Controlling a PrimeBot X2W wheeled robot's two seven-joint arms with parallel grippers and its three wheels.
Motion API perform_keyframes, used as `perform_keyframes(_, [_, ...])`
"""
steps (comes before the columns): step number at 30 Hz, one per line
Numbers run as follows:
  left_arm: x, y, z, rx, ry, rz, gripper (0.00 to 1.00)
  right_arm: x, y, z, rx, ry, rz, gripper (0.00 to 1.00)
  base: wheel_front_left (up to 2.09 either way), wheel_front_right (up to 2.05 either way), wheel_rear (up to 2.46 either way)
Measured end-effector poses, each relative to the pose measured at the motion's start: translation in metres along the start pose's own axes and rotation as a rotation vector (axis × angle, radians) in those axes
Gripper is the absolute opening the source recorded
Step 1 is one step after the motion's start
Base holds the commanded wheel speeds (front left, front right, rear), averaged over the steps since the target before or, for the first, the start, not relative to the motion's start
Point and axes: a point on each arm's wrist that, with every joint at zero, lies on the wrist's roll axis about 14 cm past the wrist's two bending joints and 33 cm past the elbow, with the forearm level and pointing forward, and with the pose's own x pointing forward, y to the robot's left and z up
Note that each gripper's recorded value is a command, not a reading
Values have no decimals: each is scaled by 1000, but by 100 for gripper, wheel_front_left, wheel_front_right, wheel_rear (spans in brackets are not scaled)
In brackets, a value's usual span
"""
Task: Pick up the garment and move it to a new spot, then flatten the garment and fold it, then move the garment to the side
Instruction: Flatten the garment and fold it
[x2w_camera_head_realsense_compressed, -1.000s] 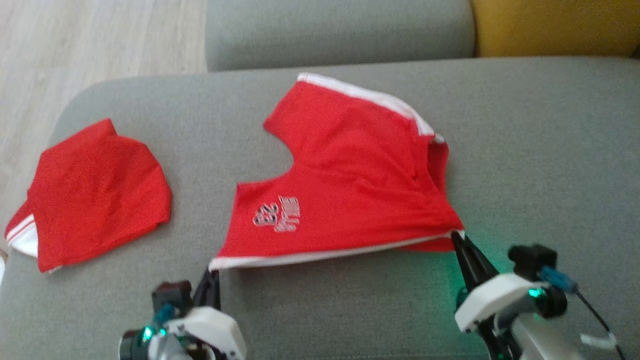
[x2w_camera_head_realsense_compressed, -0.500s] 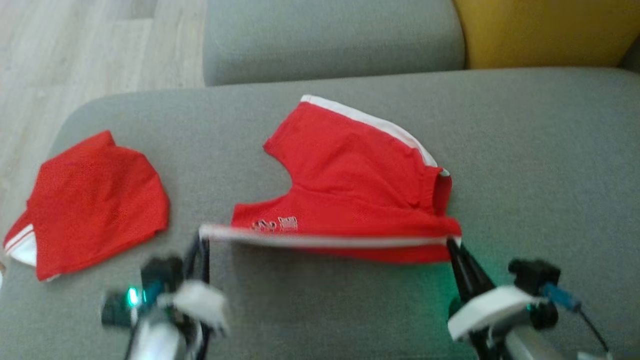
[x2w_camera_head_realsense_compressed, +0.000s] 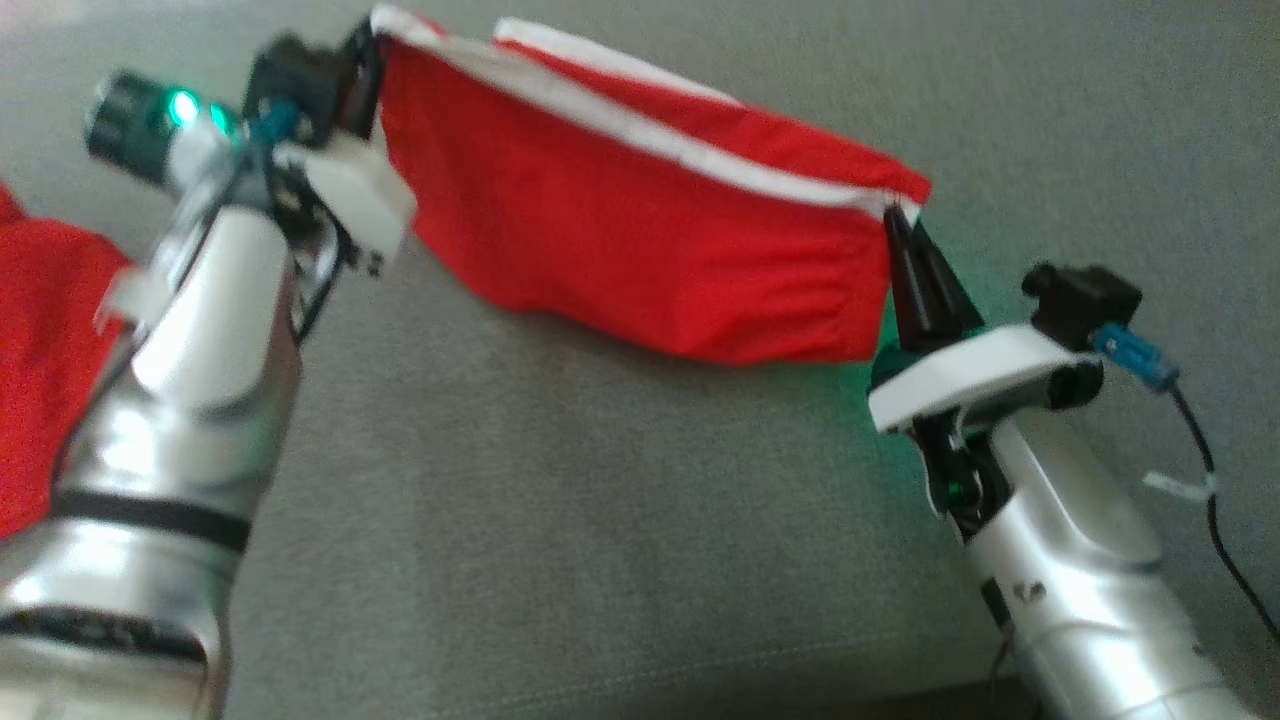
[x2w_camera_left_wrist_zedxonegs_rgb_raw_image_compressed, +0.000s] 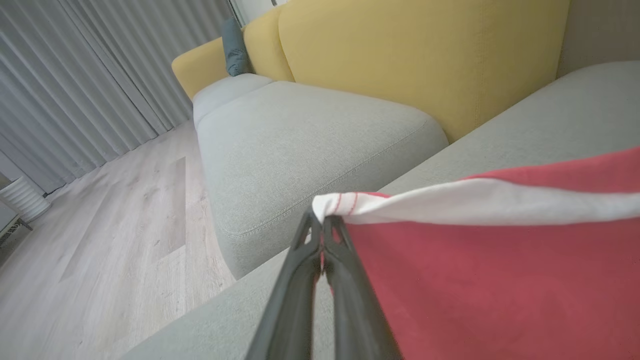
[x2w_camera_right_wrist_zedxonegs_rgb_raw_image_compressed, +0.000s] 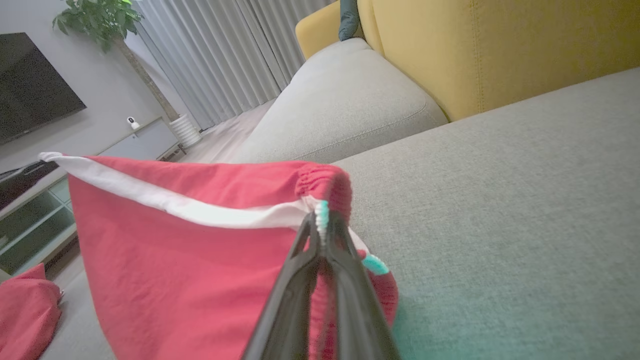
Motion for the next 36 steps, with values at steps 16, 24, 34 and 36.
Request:
perform_keyframes(16, [95,-44,-76,-3,133,-142,0,20,-53,-23,61,56,-118,0,0,0,0])
perform_keyframes(24, [100,-45,-98,7,184,-95,100,23,-53,-15,27,29,-106,100,0,0,0])
perform_keyframes(34, [60,-60,-101,-206,231,11,100,0,-69,14,-40,-58,-172,100,0,0,0])
perform_keyframes(36, [44,-70,-114,-247,273,10,100,-12,-77,9,-46,-49,-207,100,0,0,0])
